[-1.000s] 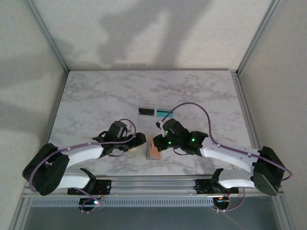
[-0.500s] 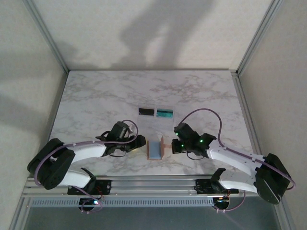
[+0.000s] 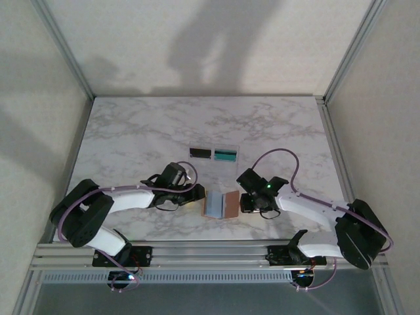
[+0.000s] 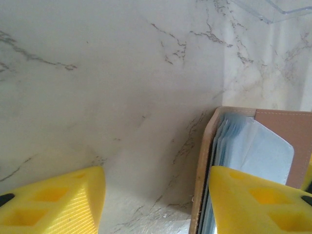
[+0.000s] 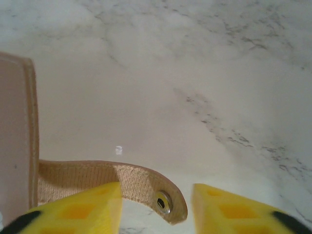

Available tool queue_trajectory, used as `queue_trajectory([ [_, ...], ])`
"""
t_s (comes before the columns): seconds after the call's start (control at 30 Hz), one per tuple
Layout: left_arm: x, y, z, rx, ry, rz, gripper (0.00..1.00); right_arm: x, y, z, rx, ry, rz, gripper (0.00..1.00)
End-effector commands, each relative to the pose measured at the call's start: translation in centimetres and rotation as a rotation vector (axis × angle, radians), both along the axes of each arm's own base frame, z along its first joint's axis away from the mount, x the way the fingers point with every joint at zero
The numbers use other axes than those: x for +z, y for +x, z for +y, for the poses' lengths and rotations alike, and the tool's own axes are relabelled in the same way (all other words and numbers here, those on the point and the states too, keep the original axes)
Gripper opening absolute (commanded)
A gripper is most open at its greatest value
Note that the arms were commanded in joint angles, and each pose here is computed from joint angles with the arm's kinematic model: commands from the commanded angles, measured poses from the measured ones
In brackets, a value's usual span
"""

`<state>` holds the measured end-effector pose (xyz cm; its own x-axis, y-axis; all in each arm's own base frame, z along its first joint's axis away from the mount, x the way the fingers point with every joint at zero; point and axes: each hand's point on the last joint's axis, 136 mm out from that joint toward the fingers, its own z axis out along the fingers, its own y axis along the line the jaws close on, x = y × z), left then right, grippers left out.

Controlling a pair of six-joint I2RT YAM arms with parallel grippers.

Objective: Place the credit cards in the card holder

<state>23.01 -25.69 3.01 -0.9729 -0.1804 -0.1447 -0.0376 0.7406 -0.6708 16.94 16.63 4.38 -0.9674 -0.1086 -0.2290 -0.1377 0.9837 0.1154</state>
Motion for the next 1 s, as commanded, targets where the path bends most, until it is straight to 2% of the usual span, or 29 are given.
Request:
queue_trajectory([
  [0.0,0.3,-0.8,-2.8,-0.104,-0.055,-0.011,0.54,2.2,0.7,0.3,0.022,0.025,-0.053,0.48],
  [0.07,0.2,-0.9,-3.0,-0.105,-0.058,-0.009,0.46,3.3,1.1,-0.2,0.025,0.000,-0.078,0.50],
  [0.17,0.4,-1.0,-3.4,-0.117,-0.071,-0.011,0.23,4.8,1.3,-0.3,0.051,-0.004,-0.113,0.54],
  [0.27,0.6,-1.1,-3.6,-0.124,-0.074,-0.013,0.07,6.4,1.3,0.9,0.090,0.072,-0.128,0.60],
  [0.33,1.0,-1.0,-3.8,-0.124,-0.092,-0.021,0.02,7.4,1.1,2.3,0.122,0.147,-0.126,0.68],
  [0.5,1.6,-1.0,-3.5,-0.115,-0.088,-0.033,0.00,9.6,0.5,4.7,0.178,0.281,-0.125,0.72],
  [0.6,1.8,-1.1,-3.4,-0.104,-0.096,-0.037,0.00,10.3,0.2,5.3,0.194,0.285,-0.130,0.73],
  [0.63,1.8,-1.1,-3.4,-0.103,-0.097,-0.034,0.00,10.3,0.2,5.3,0.197,0.268,-0.137,0.84],
  [0.7,2.1,-1.2,-3.3,-0.097,-0.099,-0.035,0.00,10.3,0.4,5.1,0.194,0.230,-0.148,0.89],
  [0.8,3.0,-1.1,-3.2,-0.083,-0.115,-0.047,0.00,11.1,-0.2,5.9,0.227,0.243,-0.158,0.89],
  [0.97,3.9,-1.2,-3.0,-0.070,-0.114,-0.049,0.00,15.6,-1.3,7.6,0.245,0.353,-0.158,0.84],
])
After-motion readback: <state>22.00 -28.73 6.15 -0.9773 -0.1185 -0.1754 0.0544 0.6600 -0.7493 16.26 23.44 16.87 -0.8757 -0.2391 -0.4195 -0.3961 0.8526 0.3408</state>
